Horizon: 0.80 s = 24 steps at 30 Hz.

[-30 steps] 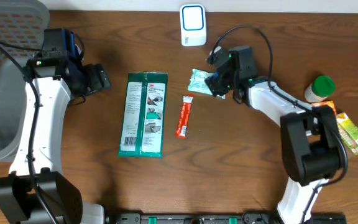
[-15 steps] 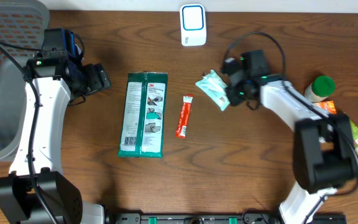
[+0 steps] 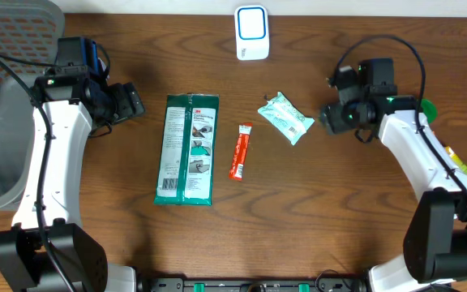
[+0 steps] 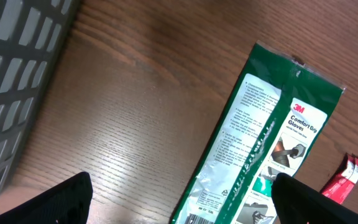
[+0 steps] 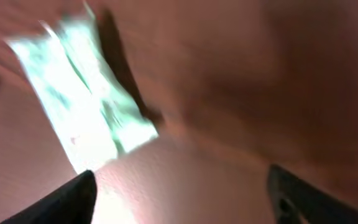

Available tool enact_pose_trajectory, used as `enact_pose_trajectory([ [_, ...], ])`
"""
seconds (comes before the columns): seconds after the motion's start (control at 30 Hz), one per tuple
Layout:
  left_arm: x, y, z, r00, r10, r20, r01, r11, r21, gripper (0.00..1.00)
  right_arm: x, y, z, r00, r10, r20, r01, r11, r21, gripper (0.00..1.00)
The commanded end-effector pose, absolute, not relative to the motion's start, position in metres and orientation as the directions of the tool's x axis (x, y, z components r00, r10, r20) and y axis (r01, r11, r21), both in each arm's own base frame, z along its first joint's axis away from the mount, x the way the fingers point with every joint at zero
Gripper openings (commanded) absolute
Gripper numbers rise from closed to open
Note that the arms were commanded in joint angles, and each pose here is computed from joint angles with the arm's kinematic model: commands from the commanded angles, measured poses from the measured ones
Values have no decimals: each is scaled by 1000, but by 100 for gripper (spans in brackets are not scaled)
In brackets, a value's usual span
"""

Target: Scan the item barcode

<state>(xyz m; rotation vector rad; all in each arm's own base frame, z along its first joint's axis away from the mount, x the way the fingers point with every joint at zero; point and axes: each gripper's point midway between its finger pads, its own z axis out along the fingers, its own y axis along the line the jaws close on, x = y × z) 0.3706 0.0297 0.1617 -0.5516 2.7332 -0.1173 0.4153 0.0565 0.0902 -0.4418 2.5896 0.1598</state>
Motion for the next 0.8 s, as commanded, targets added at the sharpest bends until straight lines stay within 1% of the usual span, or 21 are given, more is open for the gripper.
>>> enact_pose_trajectory([
  [0.0,370,31,161,-866,-388,-315,-361,921,-143,93,427,87,83,-792,-272,-546,-398,909,124,86],
  [0.13,370,31,161,-866,-388,-316,-361,921,-143,93,438,101,57,-783,-295,-547,-426,896,127,85],
  [0.3,370,31,161,-866,-388,-315,-361,921,-143,92,439,129,9,-792,-319,-520,-477,856,201,84],
  [0.33,370,31,161,-866,-388,-315,-361,921,-143,92,439,133,1,-793,-324,-516,-484,849,212,84],
  [0.37,370,31,161,-866,-388,-315,-361,921,-143,92,438,135,-7,-796,-329,-508,-487,846,215,80],
  [0.4,370,31,161,-866,-388,-315,-361,921,-143,92,437,136,-11,-798,-333,-503,-488,847,213,75],
  [0.43,370,31,161,-866,-388,-316,-361,921,-143,92,437,136,-15,-801,-337,-495,-485,850,205,63],
  [0.5,370,31,161,-866,-388,-315,-361,921,-143,93,437,131,-15,-807,-338,-484,-473,861,188,35],
  [0.53,370,31,161,-866,-388,-315,-361,921,-143,92,436,129,-12,-809,-334,-484,-468,864,187,27],
  [0.57,370,31,161,-866,-388,-315,-361,921,-143,93,436,125,-9,-813,-329,-480,-460,869,184,24],
  [0.6,370,31,161,-866,-388,-316,-361,921,-143,93,435,117,-4,-820,-320,-475,-444,879,175,18],
  [0.63,370,31,161,-866,-388,-315,-361,921,-143,92,435,107,0,-833,-304,-462,-414,897,156,14],
  [0.73,370,31,161,-866,-388,-315,-361,921,-143,92,427,64,17,-875,-257,-410,-302,952,50,6],
  [0.77,370,31,161,-866,-388,-315,-361,921,-143,92,423,47,24,-888,-244,-390,-264,964,-3,6],
])
